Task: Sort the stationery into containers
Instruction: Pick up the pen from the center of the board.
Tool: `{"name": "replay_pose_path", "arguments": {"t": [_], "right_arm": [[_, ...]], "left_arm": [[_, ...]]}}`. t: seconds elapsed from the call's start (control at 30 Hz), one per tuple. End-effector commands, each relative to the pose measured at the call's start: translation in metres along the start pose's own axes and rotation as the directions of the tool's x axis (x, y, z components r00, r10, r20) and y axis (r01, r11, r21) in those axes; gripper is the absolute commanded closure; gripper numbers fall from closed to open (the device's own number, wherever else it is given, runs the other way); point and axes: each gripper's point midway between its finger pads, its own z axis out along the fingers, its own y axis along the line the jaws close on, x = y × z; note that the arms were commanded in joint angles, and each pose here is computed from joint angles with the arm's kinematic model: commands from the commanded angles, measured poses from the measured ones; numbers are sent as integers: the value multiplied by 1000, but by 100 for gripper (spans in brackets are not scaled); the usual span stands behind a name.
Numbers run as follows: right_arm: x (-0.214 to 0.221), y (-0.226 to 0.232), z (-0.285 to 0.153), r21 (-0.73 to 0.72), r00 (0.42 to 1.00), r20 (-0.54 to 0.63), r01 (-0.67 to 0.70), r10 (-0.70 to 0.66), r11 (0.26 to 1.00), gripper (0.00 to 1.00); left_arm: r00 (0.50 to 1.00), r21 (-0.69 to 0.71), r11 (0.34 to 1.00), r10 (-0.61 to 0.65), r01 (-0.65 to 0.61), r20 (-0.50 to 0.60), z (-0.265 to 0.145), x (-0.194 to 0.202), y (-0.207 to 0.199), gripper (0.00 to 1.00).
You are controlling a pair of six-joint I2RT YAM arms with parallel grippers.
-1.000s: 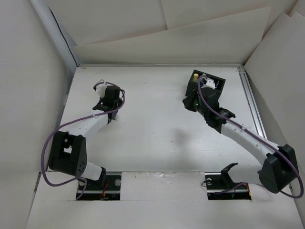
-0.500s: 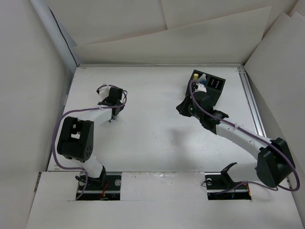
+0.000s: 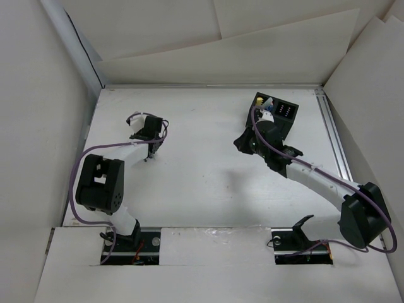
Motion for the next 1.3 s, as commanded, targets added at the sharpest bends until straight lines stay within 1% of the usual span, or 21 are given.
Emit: {"name": "replay_pose_path", "arguments": {"t": [0.0, 0.03, 0.37, 0.47, 0.77, 0.93, 1.03, 1.17, 1.23, 1.27], "right_arm": [[-13, 8, -2, -30, 999, 47, -10, 11, 1000, 94], [-13, 8, -2, -30, 999, 47, -10, 11, 1000, 93], [-15, 4, -3, -24, 998, 54, -14, 16, 1000, 93], [-17, 6, -6, -30, 998, 61, -15, 17, 999, 93], [-16, 7, -6, -37, 998, 55, -15, 17, 999, 93], [-16, 7, -6, -37, 998, 55, -15, 17, 999, 93], [-16, 7, -6, -37, 998, 55, -15, 17, 999, 93], [-16, 7, -6, -37, 998, 55, -15, 17, 999, 92], [-18, 6, -5, -28, 998, 62, -15, 17, 1000, 88], [-18, 6, -5, -28, 998, 62, -15, 17, 1000, 85]], "left_arm": [[1000, -51, 999, 1, 0, 14, 1, -1, 10, 82], [1000, -52, 999, 1, 0, 14, 0, -2, 9, 82], [1000, -90, 996, 8, -9, -12, 11, 7, 17, 82], [999, -76, 997, -14, 11, -37, 17, 10, 19, 82], [998, -40, 999, -1, -1, -62, 20, 18, 15, 82], [996, -19, 1000, 7, -9, -85, 24, 25, 12, 84], [997, -12, 1000, 3, -4, -79, 24, 23, 10, 86], [996, -5, 1000, 12, -13, -86, 24, 25, 9, 87], [995, 2, 1000, 22, -22, -93, 23, 26, 8, 91], [995, 2, 1000, 22, -22, -93, 23, 26, 8, 91]]}}
